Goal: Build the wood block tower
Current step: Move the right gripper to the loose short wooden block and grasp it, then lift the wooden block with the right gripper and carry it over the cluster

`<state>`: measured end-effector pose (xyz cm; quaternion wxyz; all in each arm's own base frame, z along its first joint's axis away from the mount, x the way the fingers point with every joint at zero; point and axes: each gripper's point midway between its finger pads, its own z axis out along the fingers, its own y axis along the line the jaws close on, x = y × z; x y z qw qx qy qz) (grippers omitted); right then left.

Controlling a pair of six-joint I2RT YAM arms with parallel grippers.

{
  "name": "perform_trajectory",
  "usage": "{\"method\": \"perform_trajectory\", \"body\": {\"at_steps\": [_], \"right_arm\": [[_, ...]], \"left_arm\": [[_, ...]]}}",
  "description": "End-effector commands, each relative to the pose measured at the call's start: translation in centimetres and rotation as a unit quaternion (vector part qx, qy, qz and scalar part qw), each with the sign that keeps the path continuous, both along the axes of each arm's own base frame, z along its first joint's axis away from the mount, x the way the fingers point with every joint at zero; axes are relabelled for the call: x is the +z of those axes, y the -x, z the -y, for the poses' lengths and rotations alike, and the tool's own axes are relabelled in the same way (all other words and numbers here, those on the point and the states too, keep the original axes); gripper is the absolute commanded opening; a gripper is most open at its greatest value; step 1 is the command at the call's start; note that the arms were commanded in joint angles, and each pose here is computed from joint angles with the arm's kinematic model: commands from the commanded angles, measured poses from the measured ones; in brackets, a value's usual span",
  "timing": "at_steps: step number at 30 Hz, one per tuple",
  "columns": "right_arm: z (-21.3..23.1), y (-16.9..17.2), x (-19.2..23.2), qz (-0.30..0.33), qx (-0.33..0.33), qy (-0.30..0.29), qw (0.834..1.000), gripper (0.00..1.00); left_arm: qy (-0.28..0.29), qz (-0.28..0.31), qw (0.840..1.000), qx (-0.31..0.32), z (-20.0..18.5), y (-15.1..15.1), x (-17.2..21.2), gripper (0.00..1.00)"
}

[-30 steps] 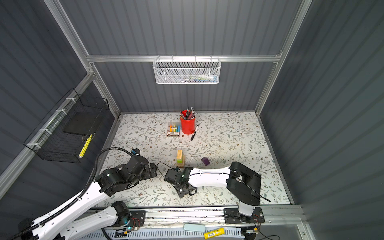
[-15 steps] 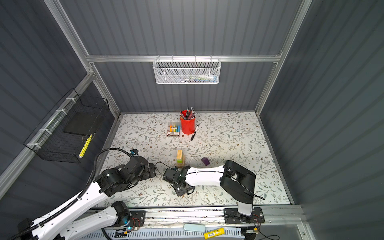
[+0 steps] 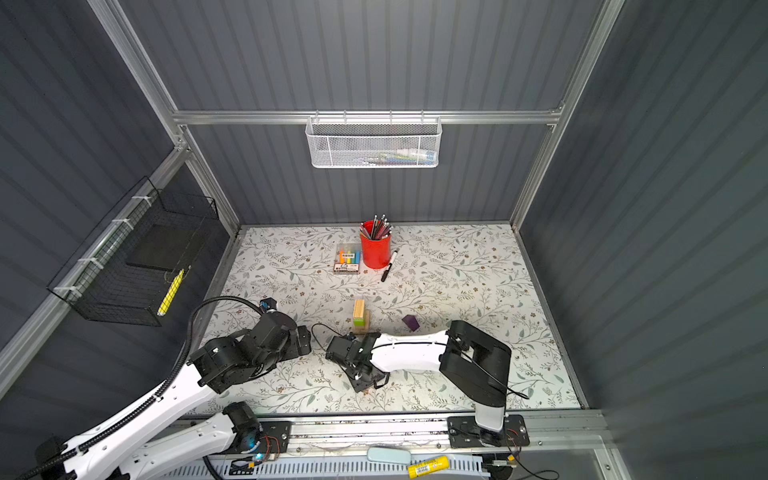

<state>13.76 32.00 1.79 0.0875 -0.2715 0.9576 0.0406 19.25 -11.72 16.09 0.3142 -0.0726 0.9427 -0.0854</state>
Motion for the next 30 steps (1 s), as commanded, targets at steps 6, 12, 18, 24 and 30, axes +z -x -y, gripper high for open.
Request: {"method": "perform_trajectory", "body": {"at_steps": [6, 12, 18, 24, 30], "right_arm": [[1.7, 0.2, 3.7, 0.002, -0.073, -0.055, 0.996, 0.15], [4.4, -1.1, 8.2, 0.021, -0.136, -0.088, 0.987, 0.16], [5.7, -4.1, 12.2, 0.021, -0.203, -0.133, 0.97, 0.17], [5.4, -7.8, 14.8, 0.049, -0.24, -0.129, 0.961, 0.17], [3.8, -11.6, 16.3, 0.085, -0.257, -0.11, 0.956, 0.17]], "left_arm": [[0.003, 0.011, 1.0, -0.007, 0.5, -0.4, 0.8, 1.0], [-0.001, 0.024, 1.0, -0.021, 1.6, -1.4, 1.8, 1.0], [0.004, 0.045, 0.998, -0.038, 3.2, -2.9, 2.8, 1.0], [0.007, 0.062, 0.997, -0.048, 4.7, -4.3, 3.5, 1.0], [0.0, 0.067, 0.997, -0.038, 4.3, -4.9, 3.4, 1.0]]}}
